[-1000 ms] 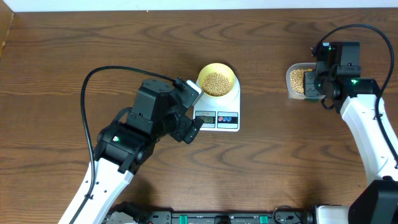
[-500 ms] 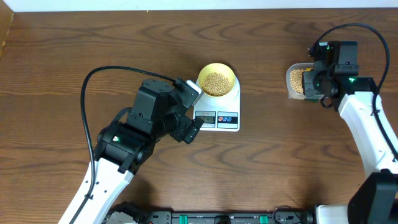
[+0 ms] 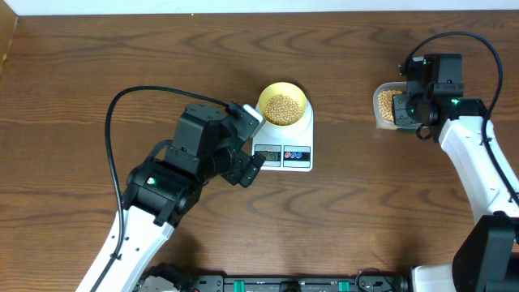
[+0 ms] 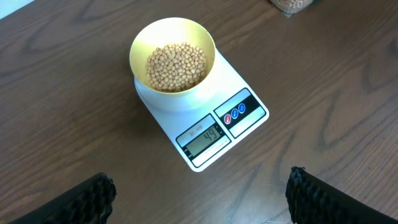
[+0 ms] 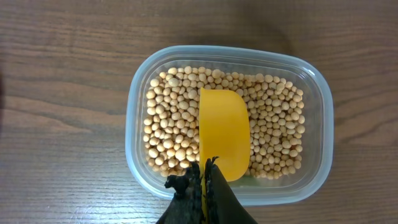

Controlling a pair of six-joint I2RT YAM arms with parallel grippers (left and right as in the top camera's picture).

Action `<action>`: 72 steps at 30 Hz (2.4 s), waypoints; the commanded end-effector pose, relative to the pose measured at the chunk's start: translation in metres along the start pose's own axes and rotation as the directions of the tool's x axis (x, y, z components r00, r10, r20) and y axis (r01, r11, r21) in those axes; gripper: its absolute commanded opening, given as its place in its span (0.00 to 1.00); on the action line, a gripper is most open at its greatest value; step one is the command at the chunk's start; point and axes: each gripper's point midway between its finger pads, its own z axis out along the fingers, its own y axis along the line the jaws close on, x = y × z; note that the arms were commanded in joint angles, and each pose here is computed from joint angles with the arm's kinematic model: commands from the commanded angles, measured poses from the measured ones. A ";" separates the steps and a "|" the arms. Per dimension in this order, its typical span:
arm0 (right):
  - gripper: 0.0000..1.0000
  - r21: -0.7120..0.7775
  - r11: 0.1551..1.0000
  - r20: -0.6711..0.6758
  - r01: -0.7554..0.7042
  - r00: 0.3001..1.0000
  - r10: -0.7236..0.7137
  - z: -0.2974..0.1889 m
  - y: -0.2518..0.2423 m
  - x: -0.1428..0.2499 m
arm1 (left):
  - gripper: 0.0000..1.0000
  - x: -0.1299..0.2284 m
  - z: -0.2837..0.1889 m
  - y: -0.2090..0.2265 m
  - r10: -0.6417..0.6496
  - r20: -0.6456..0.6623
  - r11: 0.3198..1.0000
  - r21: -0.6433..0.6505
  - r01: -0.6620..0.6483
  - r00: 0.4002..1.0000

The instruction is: Scoop item into bowl and weigh 50g on scale

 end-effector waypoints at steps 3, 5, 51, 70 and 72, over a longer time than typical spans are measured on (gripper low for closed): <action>0.01 -0.001 1.000 0.006 0.022 1.000 -0.022 0.002 -0.001 -0.001 | 0.90 -0.003 -0.004 0.002 -0.001 0.014 1.000 -0.009 0.002 1.000; 0.01 -0.002 1.000 0.012 0.021 1.000 -0.021 0.002 -0.001 -0.003 | 0.90 -0.003 -0.004 0.002 -0.001 0.014 1.000 -0.009 0.002 1.000; 0.01 -0.119 0.992 0.042 -0.044 0.998 0.049 0.000 0.003 -0.007 | 0.90 -0.003 -0.004 0.002 -0.001 0.014 1.000 -0.009 0.002 1.000; 0.01 -0.325 0.942 0.126 -0.084 0.983 0.131 -0.010 0.006 -0.025 | 0.90 -0.003 -0.004 0.002 -0.001 0.014 1.000 -0.009 0.002 1.000; 0.01 -0.337 0.938 0.132 -0.085 0.982 0.137 -0.011 0.007 -0.027 | 0.90 -0.003 -0.004 0.002 -0.001 0.014 1.000 -0.009 0.002 1.000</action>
